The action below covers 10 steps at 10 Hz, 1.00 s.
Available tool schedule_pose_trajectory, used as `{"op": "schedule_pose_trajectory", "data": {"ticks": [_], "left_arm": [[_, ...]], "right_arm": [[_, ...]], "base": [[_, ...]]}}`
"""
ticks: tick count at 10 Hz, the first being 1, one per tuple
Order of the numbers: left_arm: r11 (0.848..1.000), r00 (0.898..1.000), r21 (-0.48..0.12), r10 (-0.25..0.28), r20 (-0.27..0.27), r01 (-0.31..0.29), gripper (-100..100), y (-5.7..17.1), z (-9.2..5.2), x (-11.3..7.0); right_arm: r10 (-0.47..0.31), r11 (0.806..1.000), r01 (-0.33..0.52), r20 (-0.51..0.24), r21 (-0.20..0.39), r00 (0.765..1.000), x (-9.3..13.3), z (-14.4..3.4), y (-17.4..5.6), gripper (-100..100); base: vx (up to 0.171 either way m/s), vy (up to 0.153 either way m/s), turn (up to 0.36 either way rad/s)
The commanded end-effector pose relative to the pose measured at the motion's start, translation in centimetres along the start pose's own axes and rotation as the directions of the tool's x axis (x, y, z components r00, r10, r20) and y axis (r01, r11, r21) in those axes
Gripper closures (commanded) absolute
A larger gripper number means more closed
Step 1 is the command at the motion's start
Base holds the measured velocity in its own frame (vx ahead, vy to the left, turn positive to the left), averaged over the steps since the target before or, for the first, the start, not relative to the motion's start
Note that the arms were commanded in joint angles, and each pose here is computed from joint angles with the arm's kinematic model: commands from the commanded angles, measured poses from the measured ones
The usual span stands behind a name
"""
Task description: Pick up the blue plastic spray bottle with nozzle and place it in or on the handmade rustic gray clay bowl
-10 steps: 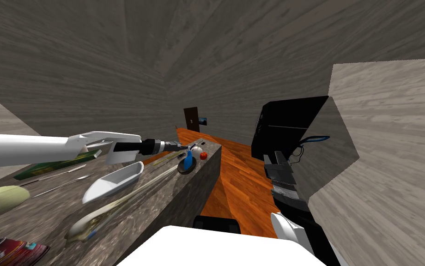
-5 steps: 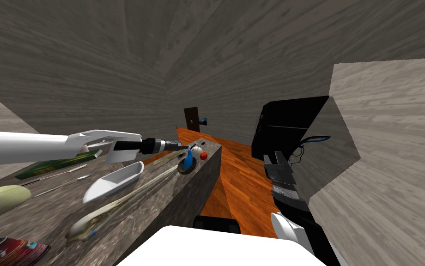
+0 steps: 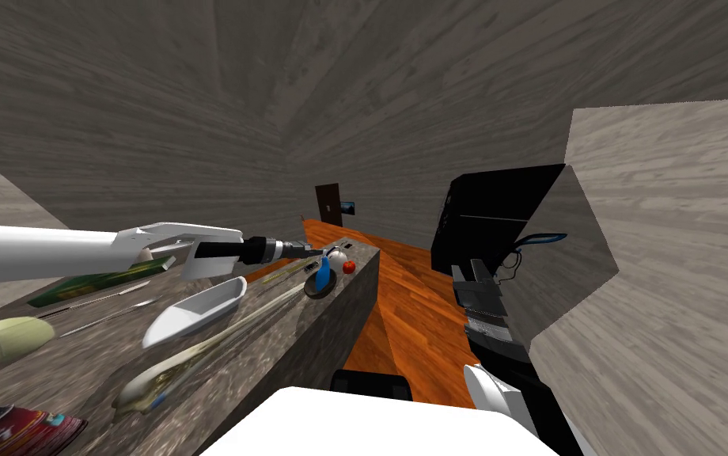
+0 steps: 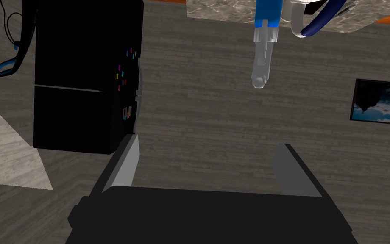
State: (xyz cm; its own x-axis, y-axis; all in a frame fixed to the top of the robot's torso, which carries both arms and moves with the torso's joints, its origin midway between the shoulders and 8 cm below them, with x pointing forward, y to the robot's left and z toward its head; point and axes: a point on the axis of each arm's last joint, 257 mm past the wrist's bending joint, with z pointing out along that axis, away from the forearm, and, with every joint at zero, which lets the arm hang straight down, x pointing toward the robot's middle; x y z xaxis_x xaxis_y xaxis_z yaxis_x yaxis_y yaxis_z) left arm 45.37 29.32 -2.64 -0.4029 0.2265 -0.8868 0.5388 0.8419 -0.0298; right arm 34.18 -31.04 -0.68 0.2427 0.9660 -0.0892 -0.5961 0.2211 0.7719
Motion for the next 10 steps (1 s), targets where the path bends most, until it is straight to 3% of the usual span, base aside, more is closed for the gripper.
{"op": "schedule_pose_trajectory", "data": {"ticks": [1,6,10], "left_arm": [[1.0,1.0,0.009,0.005,0.003,-0.005,-100,-0.9,0.0,-1.4],[0.999,1.0,0.034,0.02,0.005,-0.02,-100,-3.8,0.1,-5.2],[0.999,1.0,0.034,0.02,0.005,-0.02,-100,-3.8,0.1,-5.2]], "right_arm": [[0.0,1.0,0.0,0.0,0.0,1.0,0.0,0.0,0.0,0],[0.0,1.0,0.0,0.0,0.0,1.0,0.0,0.0,0.0,0],[0.0,1.0,0.0,0.0,0.0,1.0,0.0,0.0,0.0,0]], "base": [[0.004,-0.005,0.015],[0.005,-0.005,0.016],[0.002,-0.002,0.006]]}}
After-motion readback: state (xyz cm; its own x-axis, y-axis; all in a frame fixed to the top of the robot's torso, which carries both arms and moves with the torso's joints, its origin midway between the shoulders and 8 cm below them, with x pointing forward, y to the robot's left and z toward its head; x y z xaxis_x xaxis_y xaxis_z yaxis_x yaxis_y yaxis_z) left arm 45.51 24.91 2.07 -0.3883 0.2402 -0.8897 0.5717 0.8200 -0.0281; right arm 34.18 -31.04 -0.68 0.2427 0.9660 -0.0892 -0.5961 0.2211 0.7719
